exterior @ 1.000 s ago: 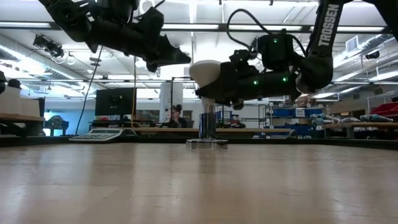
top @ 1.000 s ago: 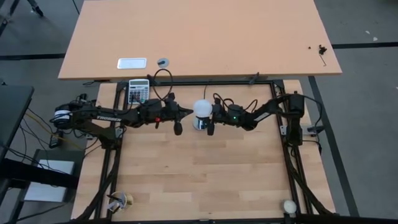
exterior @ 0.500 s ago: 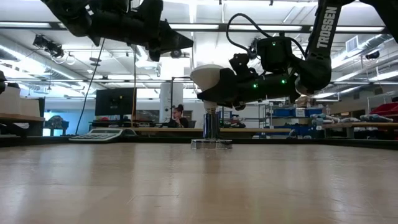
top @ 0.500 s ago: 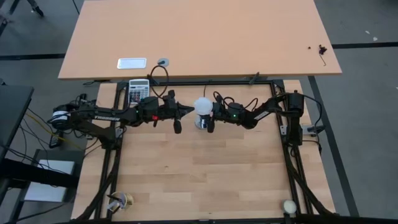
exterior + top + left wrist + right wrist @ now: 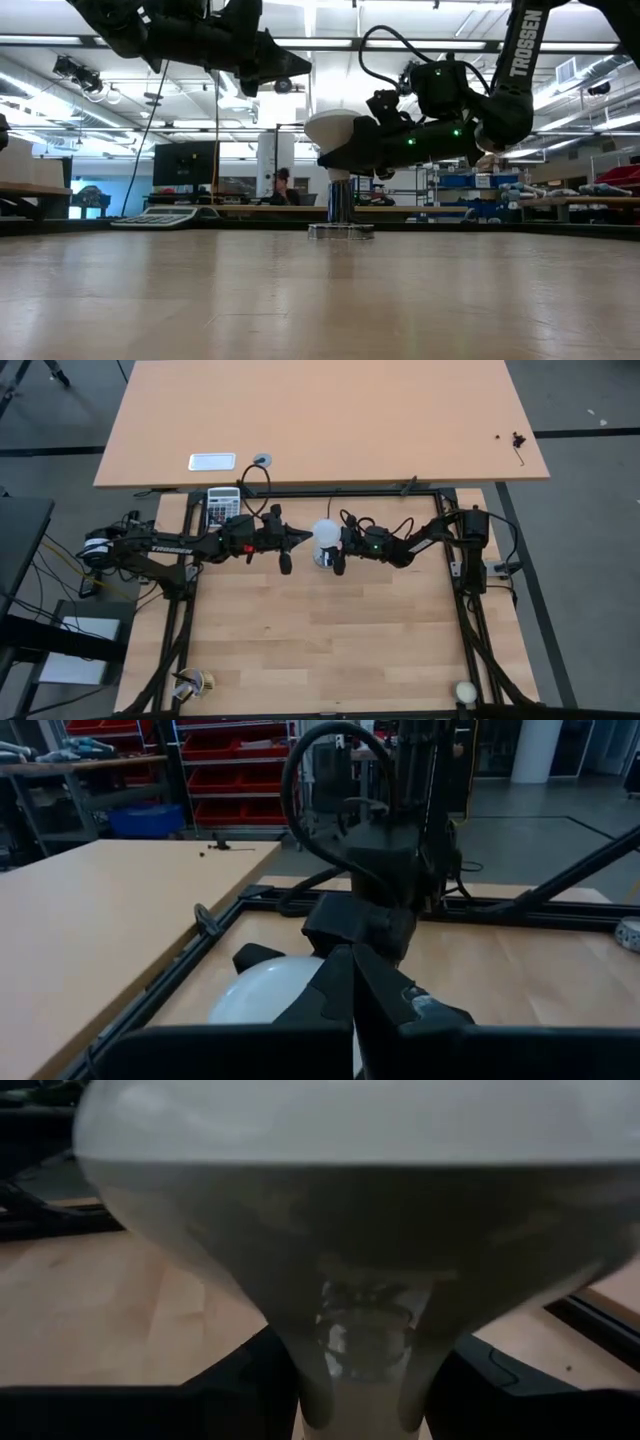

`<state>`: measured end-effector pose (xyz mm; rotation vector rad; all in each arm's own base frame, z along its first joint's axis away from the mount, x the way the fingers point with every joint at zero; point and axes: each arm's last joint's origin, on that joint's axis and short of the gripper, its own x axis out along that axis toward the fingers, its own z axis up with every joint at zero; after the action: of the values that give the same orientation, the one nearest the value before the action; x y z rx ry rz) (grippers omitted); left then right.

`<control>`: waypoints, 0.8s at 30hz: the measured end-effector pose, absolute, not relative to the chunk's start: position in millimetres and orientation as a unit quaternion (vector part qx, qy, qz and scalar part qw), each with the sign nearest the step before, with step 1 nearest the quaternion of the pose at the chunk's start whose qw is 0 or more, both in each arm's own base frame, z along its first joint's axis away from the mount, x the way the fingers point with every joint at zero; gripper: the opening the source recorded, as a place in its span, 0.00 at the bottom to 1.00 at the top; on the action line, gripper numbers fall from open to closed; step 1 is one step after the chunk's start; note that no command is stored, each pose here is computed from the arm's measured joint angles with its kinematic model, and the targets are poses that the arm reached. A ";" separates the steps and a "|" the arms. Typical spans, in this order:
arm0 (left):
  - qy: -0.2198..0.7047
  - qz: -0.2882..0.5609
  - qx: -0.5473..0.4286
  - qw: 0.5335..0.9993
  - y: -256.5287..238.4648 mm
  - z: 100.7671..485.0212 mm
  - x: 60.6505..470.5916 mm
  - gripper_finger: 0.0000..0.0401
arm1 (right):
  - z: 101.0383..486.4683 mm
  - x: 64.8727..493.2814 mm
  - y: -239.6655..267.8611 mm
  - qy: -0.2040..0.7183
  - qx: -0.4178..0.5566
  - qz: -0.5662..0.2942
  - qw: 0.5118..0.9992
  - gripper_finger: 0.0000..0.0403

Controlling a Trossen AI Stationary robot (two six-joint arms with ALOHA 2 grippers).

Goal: Screw lightbulb
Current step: Insert the lightbulb into the lamp

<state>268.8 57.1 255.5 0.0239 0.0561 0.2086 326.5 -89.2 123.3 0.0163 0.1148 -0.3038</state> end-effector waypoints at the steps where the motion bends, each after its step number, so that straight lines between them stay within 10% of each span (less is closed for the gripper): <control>1: 0.028 0.104 0.012 0.994 57.1 255.4 268.8 0.00 | 123.2 326.4 -89.5 0.058 0.008 -0.152 0.987 0.43; 24: 0.030 0.103 0.011 0.994 57.0 255.2 268.9 0.00 | 104.6 342.0 -93.8 0.010 0.027 -0.134 0.991 0.42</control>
<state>268.9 57.0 255.2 0.0216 0.0608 0.2066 342.0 -93.8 104.6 0.0542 0.0191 -0.2688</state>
